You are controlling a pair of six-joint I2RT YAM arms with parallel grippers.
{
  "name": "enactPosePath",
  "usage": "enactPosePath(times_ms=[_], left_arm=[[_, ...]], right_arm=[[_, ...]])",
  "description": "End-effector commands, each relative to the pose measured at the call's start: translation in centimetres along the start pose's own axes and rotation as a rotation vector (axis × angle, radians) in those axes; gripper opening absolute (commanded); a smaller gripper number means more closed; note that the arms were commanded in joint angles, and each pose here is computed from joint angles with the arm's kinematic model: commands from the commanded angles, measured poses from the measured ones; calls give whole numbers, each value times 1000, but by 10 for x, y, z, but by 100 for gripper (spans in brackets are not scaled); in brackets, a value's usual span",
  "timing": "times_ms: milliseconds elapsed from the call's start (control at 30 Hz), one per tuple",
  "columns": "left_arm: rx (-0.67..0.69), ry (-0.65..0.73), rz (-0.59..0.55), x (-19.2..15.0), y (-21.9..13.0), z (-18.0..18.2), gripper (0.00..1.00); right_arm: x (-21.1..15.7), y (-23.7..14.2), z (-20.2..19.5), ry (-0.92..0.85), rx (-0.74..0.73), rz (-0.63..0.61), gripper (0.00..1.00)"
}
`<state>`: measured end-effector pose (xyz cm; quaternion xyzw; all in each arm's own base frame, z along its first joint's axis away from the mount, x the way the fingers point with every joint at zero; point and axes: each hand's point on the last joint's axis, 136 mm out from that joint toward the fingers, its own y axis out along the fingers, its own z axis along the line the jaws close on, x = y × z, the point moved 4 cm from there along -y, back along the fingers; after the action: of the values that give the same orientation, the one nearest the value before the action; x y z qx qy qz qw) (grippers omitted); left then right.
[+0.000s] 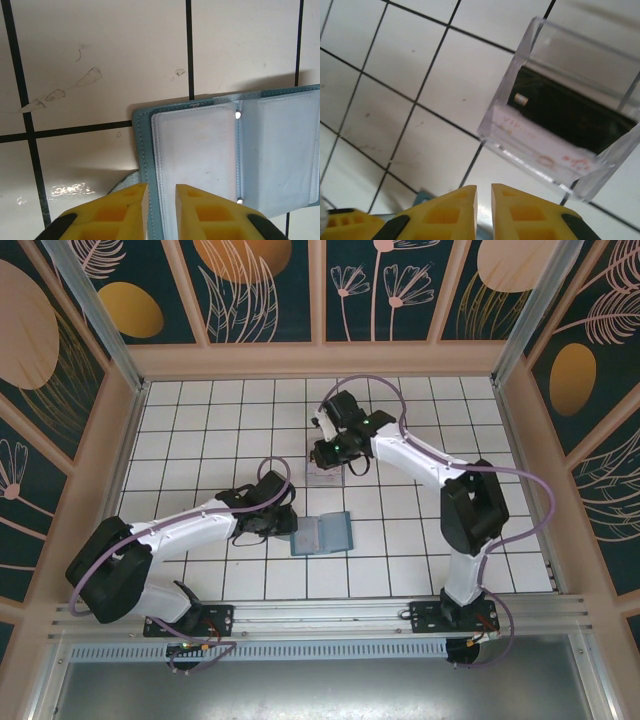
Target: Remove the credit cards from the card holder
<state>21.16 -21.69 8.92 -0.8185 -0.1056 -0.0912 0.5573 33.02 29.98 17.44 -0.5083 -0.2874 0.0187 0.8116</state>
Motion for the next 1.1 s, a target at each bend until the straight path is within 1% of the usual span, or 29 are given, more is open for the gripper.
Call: enactPosePath(times_ms=[0, 67, 133, 267, 567, 767, 933, 1067], left_arm=[[-5, -18, -32, 8, -2, 1, 22], [-11, -27, -35, 9, -2, 3, 23], [-13, -34, -34, 10, -2, 6, 23], [-14, -54, -34, 12, -2, 16, 23], [1, -118, -56, 25, -12, 54, 23], [27, -143, -76, 33, -20, 72, 23], [32, -148, -85, 36, -22, 76, 23], [30, -148, -79, 36, -22, 76, 23]], right_arm=[[-12, -9, 14, 177, 69, 4, 16], [-27, -8, 23, 192, 114, 31, 16], [-39, -9, 27, 217, 123, 43, 17], [-61, -5, 42, 241, 163, 73, 23], [-103, 25, 69, 273, 190, 175, 28], [-117, 46, 87, 277, 199, 227, 31], [-125, 62, 96, 270, 180, 263, 32], [-126, 69, 96, 270, 162, 268, 33]])
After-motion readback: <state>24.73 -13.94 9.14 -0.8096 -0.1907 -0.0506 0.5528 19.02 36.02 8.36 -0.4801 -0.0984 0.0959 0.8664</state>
